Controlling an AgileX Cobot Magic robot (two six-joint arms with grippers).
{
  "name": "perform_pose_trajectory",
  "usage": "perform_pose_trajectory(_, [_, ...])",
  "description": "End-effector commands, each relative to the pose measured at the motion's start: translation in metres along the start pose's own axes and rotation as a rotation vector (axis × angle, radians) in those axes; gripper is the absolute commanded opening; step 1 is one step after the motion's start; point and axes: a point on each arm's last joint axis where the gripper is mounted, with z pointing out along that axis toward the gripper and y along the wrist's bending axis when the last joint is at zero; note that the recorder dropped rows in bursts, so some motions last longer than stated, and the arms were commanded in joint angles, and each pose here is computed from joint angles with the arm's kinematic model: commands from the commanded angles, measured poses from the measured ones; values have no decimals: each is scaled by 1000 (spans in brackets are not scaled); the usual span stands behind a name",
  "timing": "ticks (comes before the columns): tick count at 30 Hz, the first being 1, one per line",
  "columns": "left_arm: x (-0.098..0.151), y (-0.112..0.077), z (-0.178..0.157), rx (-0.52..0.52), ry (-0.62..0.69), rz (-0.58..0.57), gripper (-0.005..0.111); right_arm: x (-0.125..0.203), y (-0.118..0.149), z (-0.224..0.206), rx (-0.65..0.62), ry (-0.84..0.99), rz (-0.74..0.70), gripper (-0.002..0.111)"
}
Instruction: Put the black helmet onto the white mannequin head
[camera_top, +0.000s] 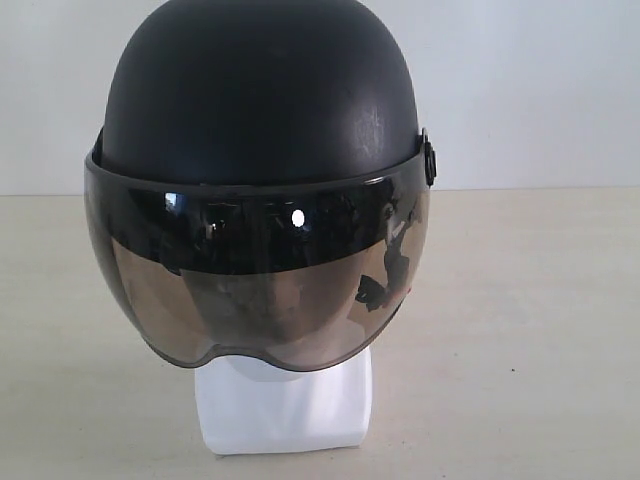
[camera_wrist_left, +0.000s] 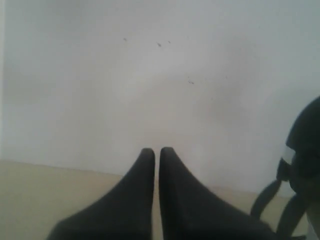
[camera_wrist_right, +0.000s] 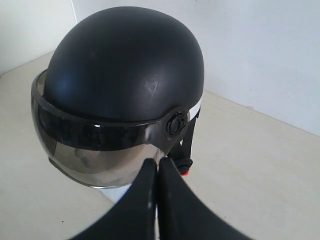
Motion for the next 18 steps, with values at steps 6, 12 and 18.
perform_pose_trajectory(6, [68,-4,18,105,60,-275,4,0,1,-1,-1,-8,-1,0])
perform_pose_trajectory(12, [76,-5,19,164,-64,-344,4,0,1,-1,-1,-8,-1,0])
perform_pose_trajectory(18, [84,-4,20,139,6,-129,4,0,1,-1,-1,-8,-1,0])
